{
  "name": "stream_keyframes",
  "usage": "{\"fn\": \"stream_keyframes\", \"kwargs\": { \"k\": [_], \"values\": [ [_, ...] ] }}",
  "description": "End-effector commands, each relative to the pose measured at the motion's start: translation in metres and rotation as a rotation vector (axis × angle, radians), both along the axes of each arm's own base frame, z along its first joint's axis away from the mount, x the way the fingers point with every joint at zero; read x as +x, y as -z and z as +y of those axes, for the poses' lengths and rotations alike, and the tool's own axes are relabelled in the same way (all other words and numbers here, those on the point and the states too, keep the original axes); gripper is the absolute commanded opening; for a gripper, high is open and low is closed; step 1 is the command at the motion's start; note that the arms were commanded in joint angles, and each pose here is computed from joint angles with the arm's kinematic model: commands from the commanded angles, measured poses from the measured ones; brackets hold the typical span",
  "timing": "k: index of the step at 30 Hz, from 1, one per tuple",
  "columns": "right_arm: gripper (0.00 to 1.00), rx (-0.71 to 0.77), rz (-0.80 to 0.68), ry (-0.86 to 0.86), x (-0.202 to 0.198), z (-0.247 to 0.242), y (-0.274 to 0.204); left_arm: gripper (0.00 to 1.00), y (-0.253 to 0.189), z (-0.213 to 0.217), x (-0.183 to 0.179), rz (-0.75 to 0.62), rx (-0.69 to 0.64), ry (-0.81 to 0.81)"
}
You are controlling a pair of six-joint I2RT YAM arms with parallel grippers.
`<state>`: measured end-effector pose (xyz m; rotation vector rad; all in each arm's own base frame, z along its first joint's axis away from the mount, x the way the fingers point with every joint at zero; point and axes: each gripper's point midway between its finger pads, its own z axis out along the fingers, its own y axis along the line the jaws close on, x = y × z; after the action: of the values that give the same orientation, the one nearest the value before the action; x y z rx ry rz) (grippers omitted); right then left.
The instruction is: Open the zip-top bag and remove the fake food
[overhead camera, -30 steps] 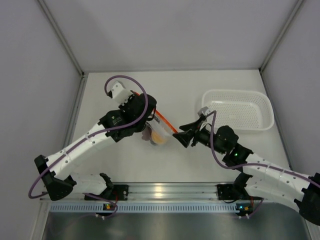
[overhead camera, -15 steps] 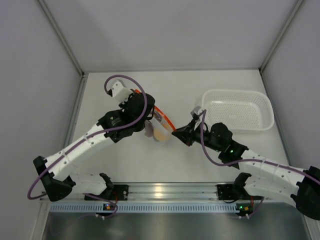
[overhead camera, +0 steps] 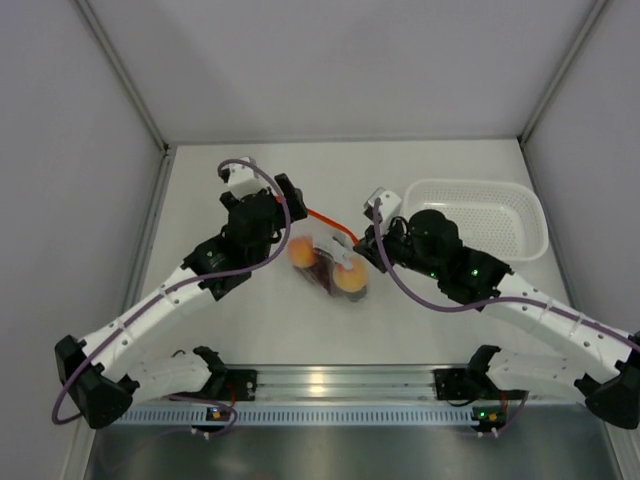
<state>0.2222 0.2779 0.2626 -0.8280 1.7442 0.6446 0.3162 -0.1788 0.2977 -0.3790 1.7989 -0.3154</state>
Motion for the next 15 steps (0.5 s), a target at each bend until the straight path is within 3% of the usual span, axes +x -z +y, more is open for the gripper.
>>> {"fn": "stream_keyframes", "kwargs": {
  "k": [1, 7, 12, 15],
  "values": [
    [0.00, -0.138, -0.049, -0.019, -0.004, -0.007, -0.005, 0.98, -0.051, -0.027, 0.004, -0.250, 0.067, 0.269],
    [0.00, -0.210, -0.064, -0.052, -0.014, -0.005, -0.006, 0.98, -0.045, -0.119, -0.051, -0.530, 0.294, 0.974],
    [0.00, -0.180, -0.087, -0.068, -0.022, -0.003, -0.010, 0.96, -0.032, -0.144, -0.075, -0.650, 0.416, 1.225],
    [0.00, -0.142, -0.119, -0.062, -0.026, -0.004, -0.017, 0.92, -0.016, -0.151, -0.095, -0.655, 0.452, 1.386]
  ]
}}
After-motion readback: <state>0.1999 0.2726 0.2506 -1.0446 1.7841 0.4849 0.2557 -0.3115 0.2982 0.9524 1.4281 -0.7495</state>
